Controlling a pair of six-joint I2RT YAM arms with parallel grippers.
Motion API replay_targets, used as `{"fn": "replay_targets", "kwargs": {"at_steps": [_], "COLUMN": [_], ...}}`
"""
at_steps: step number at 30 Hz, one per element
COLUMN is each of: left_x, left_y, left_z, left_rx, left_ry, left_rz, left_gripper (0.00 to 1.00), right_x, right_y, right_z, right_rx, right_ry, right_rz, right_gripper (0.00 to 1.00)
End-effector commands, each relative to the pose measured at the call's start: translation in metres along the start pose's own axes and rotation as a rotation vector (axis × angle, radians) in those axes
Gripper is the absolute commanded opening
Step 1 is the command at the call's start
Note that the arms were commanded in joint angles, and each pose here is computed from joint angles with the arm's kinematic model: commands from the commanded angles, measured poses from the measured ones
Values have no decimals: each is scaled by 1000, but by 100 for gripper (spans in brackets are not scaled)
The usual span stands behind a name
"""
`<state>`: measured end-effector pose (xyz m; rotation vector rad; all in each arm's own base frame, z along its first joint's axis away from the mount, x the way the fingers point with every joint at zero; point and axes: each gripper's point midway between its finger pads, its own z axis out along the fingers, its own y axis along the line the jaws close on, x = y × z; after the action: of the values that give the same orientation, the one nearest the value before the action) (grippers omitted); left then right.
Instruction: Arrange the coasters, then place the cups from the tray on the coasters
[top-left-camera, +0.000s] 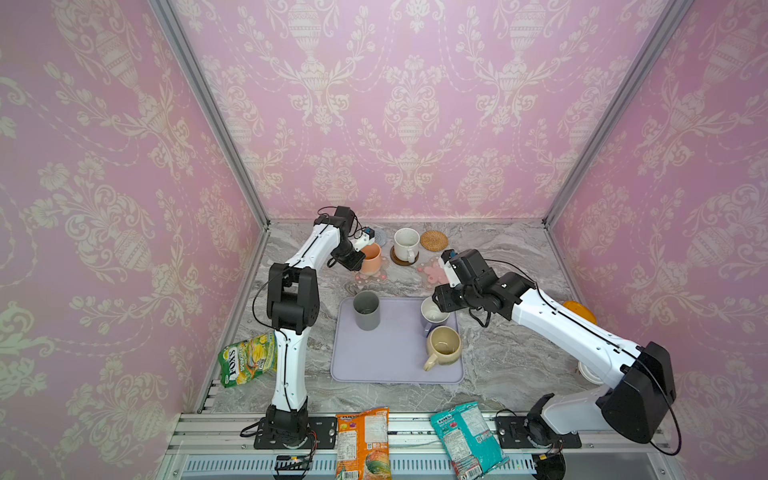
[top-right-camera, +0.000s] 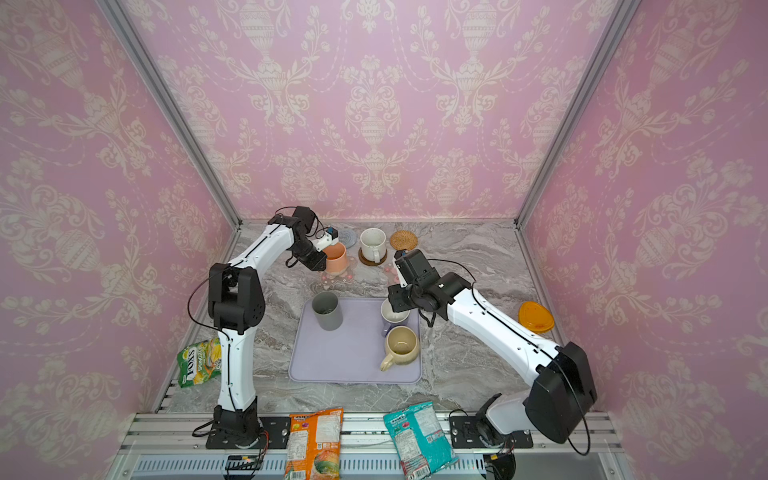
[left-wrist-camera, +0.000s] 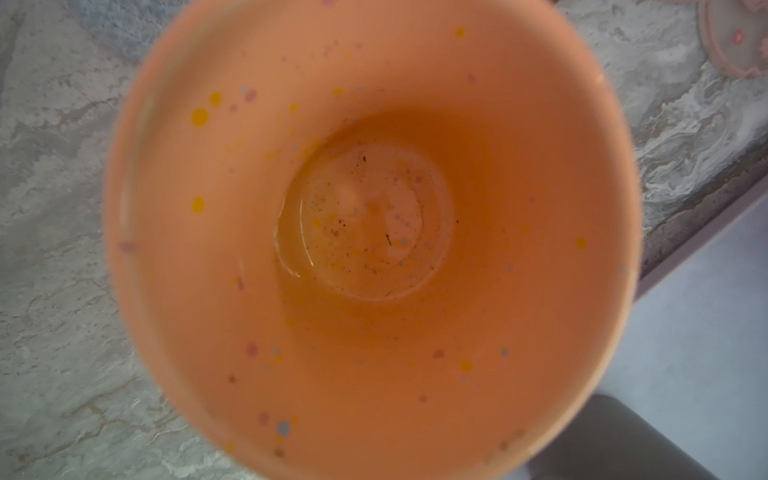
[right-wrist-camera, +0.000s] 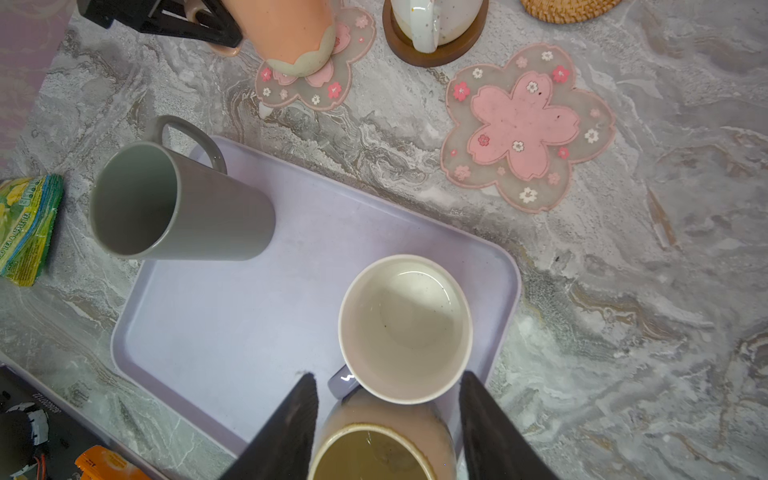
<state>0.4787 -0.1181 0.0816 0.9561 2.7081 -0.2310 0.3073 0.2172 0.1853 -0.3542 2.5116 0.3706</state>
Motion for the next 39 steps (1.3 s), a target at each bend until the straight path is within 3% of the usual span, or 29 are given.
{"fn": "replay_targets", "kwargs": {"at_steps": [1,5,12,17,37,39], "left_x": [-10,-5,7,8,24,28], "left_y": [8,8,11,12,-17,-19], "left_z": [-3,-1,3,-1,-60,-65], "left_rx": [-26,-34,-46,-56,-85,-99], "left_ry": [-52,-32,6,9,-145,-158], "left_rz": [31,33,20,-7,-124,-151], "left_gripper": [0,0,18,36,41,41], "right_x": [-9,-9,-8,-9,-7,7], "right_y": [2,3,6,7,8,4], "right_z": [-1,-2,-1,-3,-21,-14], "right_rx": [-11,-16,-31,-39,-65,-55], "right_ry": [-17,-17,-13,-17,-52,-20], "right_rz": [6,11,18,19,30,33], "right_gripper": [56,56,56,56,57,57]}}
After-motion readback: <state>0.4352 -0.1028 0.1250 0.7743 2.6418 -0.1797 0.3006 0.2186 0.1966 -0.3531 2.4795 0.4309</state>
